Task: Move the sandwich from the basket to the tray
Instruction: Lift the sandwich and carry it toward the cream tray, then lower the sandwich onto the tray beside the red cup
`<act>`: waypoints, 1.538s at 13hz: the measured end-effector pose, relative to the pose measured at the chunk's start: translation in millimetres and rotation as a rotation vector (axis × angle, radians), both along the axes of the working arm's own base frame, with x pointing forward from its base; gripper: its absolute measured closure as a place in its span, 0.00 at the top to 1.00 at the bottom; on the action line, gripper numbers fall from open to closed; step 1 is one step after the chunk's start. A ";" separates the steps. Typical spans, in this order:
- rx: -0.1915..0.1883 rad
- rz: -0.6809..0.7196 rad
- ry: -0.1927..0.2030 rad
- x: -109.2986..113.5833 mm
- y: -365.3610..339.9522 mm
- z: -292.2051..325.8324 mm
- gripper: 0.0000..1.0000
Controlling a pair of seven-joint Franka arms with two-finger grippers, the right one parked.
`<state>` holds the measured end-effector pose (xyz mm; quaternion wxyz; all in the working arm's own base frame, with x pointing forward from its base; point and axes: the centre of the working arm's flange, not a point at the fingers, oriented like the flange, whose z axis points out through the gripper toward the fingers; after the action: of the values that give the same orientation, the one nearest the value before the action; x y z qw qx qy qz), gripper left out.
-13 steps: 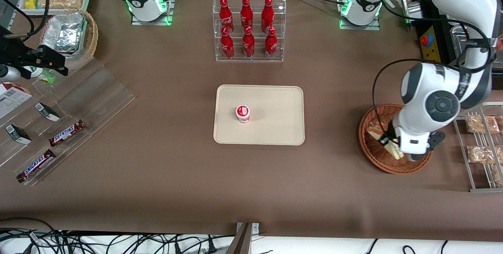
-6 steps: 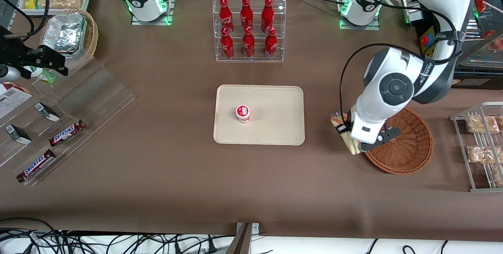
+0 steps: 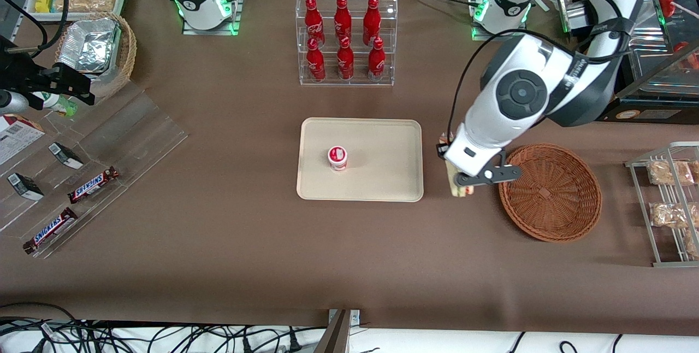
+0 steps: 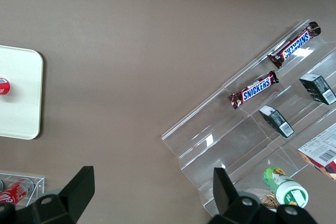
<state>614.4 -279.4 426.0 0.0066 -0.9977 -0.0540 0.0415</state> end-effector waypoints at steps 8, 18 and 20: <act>-0.024 -0.139 0.072 -41.1 -95.0 -68.4 0.19; 0.053 -0.122 0.035 -80.4 -134.7 -192.9 0.19; 0.069 -0.135 0.027 -87.2 -133.7 -202.6 0.19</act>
<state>527.2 -413.0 223.4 0.0447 -0.9976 0.0119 0.0523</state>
